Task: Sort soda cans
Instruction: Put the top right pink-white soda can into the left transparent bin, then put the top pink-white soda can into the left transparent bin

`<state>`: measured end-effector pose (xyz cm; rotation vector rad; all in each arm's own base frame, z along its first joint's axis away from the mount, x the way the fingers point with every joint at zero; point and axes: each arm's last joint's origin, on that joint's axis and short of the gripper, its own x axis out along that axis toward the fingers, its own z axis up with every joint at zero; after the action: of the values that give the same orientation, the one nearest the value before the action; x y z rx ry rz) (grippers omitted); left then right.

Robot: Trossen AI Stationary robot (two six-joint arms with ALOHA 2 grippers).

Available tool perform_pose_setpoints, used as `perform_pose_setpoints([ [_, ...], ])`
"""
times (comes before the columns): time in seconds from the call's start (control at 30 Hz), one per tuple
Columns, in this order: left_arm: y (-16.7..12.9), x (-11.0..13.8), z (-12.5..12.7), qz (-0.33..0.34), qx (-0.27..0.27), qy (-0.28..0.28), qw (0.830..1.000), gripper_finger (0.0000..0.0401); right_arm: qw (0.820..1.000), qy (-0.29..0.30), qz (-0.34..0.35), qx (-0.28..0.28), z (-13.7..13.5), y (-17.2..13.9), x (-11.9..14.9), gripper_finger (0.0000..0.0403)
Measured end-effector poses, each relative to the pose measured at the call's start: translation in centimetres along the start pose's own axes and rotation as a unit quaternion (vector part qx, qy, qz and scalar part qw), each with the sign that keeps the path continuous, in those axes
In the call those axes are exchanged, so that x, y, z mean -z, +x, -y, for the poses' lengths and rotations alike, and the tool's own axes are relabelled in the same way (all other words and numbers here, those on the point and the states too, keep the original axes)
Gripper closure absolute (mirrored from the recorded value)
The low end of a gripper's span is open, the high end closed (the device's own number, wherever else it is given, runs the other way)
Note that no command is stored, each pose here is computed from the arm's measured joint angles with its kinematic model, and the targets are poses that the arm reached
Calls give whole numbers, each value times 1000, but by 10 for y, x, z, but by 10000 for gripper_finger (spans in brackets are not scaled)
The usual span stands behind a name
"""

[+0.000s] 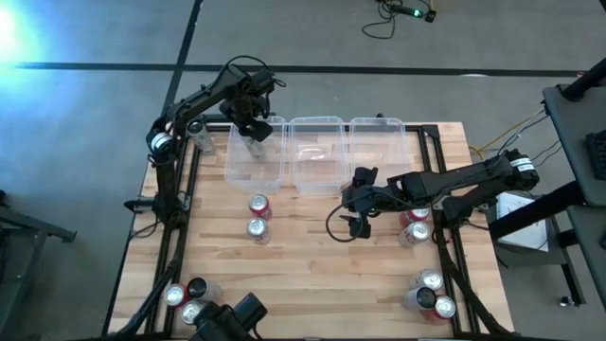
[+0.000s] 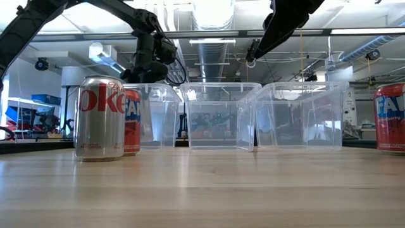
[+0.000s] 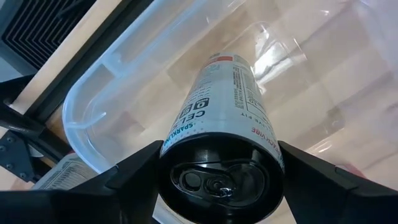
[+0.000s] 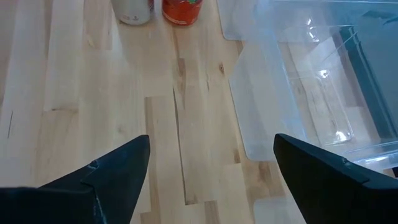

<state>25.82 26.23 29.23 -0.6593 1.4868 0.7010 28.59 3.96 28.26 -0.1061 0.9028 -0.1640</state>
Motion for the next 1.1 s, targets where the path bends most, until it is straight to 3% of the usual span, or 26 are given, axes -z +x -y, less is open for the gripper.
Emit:
perform_pose_setpoints([
  [0.57,-4,4,-1,-12,11,-9,1000,65,1000,-9,1,-4,-4,-1,0,61],
  [0.9,-79,6,-3,125,22,-17,992,70,1000,-5,-1,-4,-4,-1,1,61],
  [1.1,-106,12,-19,178,11,-72,981,70,1000,-8,-14,-8,-9,-3,5,66],
])
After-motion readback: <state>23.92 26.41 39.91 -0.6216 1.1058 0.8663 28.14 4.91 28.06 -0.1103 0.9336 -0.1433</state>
